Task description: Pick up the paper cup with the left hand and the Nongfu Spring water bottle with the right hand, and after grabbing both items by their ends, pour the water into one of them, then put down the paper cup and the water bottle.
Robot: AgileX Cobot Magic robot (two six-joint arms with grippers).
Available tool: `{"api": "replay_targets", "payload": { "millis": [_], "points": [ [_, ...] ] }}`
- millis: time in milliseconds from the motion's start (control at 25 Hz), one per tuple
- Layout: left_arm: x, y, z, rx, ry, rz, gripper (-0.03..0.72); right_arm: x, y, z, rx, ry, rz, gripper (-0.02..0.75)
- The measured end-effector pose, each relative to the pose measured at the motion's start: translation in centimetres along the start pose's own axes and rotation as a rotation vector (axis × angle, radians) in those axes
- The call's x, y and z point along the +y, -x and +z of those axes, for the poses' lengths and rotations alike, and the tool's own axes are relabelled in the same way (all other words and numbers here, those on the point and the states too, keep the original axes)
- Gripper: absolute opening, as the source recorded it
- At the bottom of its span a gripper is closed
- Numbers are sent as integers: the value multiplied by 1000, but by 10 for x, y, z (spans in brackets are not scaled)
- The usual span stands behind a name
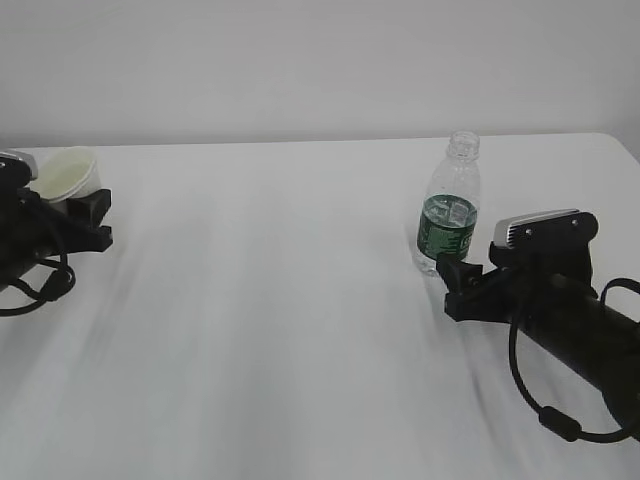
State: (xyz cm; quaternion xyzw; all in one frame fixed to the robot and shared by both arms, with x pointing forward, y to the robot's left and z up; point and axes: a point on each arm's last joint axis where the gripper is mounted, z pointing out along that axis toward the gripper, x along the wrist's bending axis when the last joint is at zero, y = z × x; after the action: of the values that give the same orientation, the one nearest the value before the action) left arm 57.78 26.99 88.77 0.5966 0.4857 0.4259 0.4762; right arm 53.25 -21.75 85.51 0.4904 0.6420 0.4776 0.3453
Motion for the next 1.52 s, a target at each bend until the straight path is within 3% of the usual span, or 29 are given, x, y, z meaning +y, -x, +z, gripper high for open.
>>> {"api": "replay_targets", "payload": {
  "millis": [800,1320,1400,1520],
  "points": [
    [-45,3,4,-8,-103,-11,414,1,-1,0,12,3,0,566],
    [-46,3,5,-8,-91,-11,415,1,-1,0,13,3,1,566],
    [-46,3,5,-10,-91,-11,432,1,-1,0,13,3,1,566],
    [-46,4,5,-23,-90,-6,525,1,-1,0,13,3,1,566]
  ]
}}
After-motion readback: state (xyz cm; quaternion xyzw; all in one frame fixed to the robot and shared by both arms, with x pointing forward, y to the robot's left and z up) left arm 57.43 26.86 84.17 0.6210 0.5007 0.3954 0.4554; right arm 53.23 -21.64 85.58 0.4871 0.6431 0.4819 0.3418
